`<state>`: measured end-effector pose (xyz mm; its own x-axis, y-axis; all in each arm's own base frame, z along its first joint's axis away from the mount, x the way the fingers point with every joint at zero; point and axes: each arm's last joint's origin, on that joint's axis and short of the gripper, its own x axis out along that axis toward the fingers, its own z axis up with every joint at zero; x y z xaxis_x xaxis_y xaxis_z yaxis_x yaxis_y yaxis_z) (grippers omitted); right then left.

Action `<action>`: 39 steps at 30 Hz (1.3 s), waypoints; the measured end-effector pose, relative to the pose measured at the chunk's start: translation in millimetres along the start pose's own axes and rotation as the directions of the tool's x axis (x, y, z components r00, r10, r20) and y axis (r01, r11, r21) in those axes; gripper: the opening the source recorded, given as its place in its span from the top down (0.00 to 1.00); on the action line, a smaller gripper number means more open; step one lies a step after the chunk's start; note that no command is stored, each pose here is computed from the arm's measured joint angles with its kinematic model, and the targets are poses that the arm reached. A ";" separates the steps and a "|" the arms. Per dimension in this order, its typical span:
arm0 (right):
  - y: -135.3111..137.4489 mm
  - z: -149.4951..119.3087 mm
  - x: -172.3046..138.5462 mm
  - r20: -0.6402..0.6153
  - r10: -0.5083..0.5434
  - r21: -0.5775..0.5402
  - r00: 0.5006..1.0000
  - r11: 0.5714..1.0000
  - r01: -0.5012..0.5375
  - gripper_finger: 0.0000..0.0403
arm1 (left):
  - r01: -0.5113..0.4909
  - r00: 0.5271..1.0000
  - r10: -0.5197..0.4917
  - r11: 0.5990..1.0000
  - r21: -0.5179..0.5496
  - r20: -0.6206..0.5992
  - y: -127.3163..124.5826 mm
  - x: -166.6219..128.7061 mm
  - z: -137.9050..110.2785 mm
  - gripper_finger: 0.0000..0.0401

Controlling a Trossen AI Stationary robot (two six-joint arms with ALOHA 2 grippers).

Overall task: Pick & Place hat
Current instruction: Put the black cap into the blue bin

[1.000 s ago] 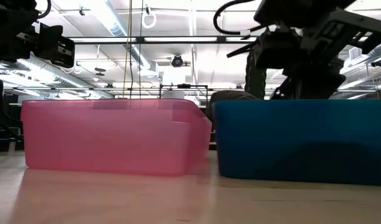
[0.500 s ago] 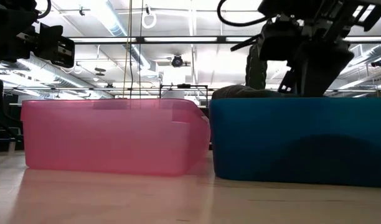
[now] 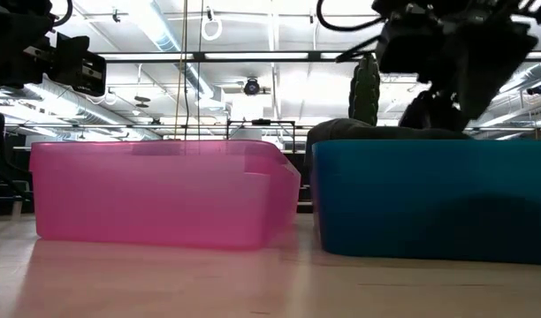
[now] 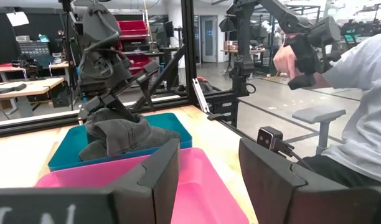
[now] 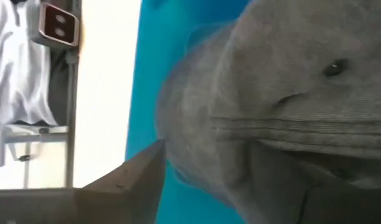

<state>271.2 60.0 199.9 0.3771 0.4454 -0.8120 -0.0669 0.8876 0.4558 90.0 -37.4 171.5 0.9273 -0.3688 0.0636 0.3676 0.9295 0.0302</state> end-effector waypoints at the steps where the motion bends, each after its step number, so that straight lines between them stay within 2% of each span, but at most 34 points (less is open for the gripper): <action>1: 1.3 2.9 -2.5 0.005 0.004 0.005 1.000 1.000 -0.004 0.43 | 0.000 1.000 0.000 1.000 0.000 0.000 0.0 0.0 0.0 0.58; 5: 4.9 18.4 -16.6 0.045 0.004 0.062 0.999 0.998 -0.007 0.38 | 0.000 1.000 0.000 1.000 0.000 -0.001 0.0 0.0 0.0 0.58; 9: 11.1 39.2 -33.8 0.142 -0.007 -0.013 0.990 1.000 0.009 0.37 | 0.000 1.000 0.000 1.000 0.000 0.000 0.0 0.0 -0.1 0.58; 11: 13.8 46.1 -40.1 0.194 -0.087 -0.079 0.977 0.991 0.104 0.38 | 0.000 1.000 0.000 1.000 0.000 0.000 0.0 0.0 0.1 0.58; 14: 17.1 49.8 -43.3 0.259 -0.253 -0.184 0.932 0.935 0.304 0.38 | 0.000 1.000 0.000 1.000 0.000 0.000 0.0 0.0 0.0 0.58; 15: 17.9 50.7 -43.9 0.274 -0.287 -0.209 0.918 0.914 0.348 0.38 | 0.000 1.000 0.000 1.000 0.000 0.000 0.0 0.0 0.0 0.58; 17: 18.4 52.1 -44.5 0.289 -0.308 -0.222 0.906 0.900 0.376 0.38 | 0.000 1.000 0.000 1.000 0.000 0.000 0.0 0.0 0.0 0.58; 22: 13.0 47.2 -35.5 0.238 -0.328 -0.184 0.914 0.909 0.373 0.38 | 0.000 1.000 0.000 1.000 0.000 -0.001 0.0 0.0 -0.1 0.58; 25: -0.4 35.2 -15.5 0.148 -0.361 -0.169 0.921 0.908 0.383 0.38 | 0.000 1.000 0.000 1.000 0.000 -0.001 0.0 0.0 0.0 0.58; 31: -36.0 10.9 26.7 0.006 -0.389 -0.063 0.921 0.919 0.389 0.38 | 0.001 1.000 -0.001 1.000 0.000 -0.010 -0.1 0.0 -1.0 0.58; 34: -46.0 6.0 38.7 -0.020 -0.367 -0.027 0.930 0.930 0.367 0.40 | 0.001 1.000 -0.001 1.000 0.000 -0.012 -0.1 0.0 -1.1 0.58; 39: -48.3 7.5 38.8 -0.006 -0.362 -0.018 0.932 0.932 0.362 0.44 | 0.001 1.000 0.000 1.000 0.001 -0.015 0.0 0.0 -1.4 0.58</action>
<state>296.0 33.6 149.1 0.3704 0.0943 -0.9241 0.0577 0.9906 0.1243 90.1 -37.4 170.1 0.9281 -0.3692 0.0490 0.3681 0.9293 0.0307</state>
